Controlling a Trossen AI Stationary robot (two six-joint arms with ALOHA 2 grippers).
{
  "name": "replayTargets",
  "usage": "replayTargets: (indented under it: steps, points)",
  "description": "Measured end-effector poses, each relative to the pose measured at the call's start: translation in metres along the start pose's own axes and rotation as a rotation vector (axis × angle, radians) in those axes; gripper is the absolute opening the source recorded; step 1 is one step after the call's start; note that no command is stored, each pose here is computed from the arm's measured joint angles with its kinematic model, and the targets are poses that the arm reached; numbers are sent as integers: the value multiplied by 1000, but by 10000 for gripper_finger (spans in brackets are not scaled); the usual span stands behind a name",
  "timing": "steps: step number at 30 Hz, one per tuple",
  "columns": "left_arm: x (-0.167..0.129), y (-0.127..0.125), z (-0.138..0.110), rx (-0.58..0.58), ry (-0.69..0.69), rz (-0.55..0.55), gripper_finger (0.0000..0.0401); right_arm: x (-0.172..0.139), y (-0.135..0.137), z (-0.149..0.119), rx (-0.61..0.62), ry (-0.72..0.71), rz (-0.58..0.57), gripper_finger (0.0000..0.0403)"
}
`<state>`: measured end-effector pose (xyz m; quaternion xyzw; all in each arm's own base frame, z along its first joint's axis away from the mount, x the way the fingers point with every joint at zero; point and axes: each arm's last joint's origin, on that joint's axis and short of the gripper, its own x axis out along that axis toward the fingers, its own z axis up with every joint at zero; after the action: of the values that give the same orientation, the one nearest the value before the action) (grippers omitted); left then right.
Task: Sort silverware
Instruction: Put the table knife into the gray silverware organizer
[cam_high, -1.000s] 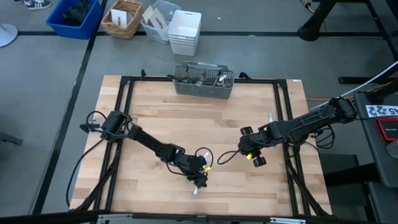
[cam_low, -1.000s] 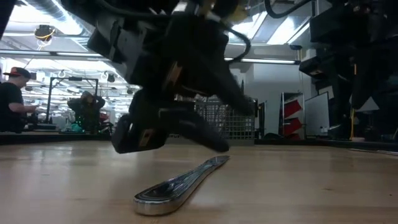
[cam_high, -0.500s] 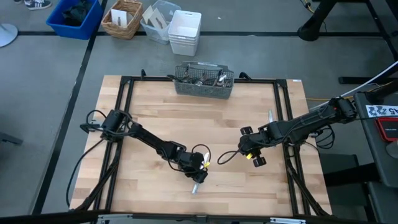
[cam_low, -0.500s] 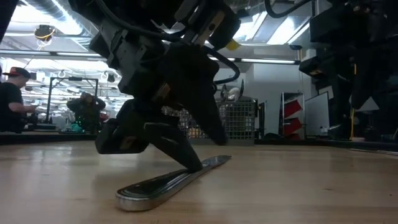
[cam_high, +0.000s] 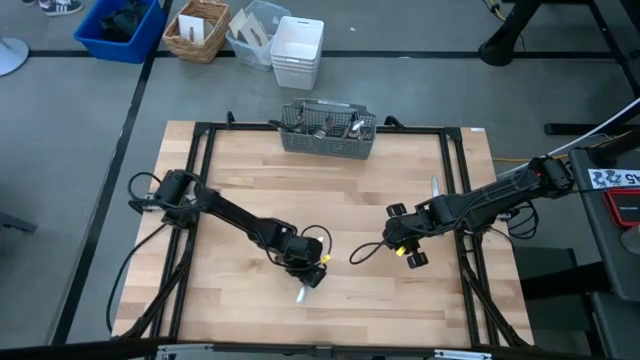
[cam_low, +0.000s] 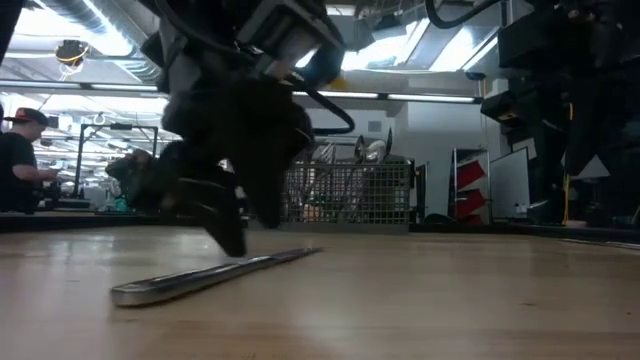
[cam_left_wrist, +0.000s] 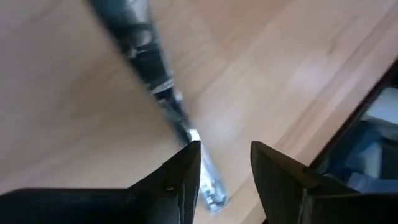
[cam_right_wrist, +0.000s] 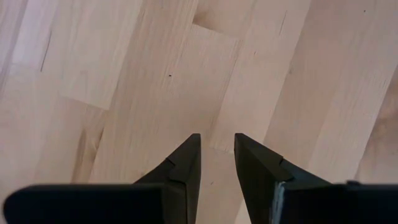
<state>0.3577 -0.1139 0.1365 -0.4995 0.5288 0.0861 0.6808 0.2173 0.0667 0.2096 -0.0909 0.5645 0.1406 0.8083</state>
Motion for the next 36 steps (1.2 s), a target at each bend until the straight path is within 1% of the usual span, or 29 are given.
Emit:
replayTargets:
  steps: [5, 9, 13, 16, 26, 32, 36]
  points:
    - [-16, 5, -4, 18, 4, 89, 133, 0, 0, 0, 0, 0, 0, 99]
    - [-23, 8, -4, 5, -66, 156, 133, 0, 0, 0, 0, 1, 0, 99]
    - [-23, 4, 0, 23, -158, 138, 133, 0, 0, 0, 0, 1, 0, 99]
    - [-21, 6, -2, 18, -187, 174, 133, 0, 0, 0, 0, 1, 0, 99]
    - [-17, 2, -13, 4, -254, 181, 133, 0, 0, 0, 0, 1, 0, 99]
    - [-16, -4, -15, 12, -283, 128, 133, 0, 0, 0, 0, 1, 0, 99]
    - [-16, -5, -15, -20, -283, 119, 133, 0, 0, 0, 0, 1, 0, 99]
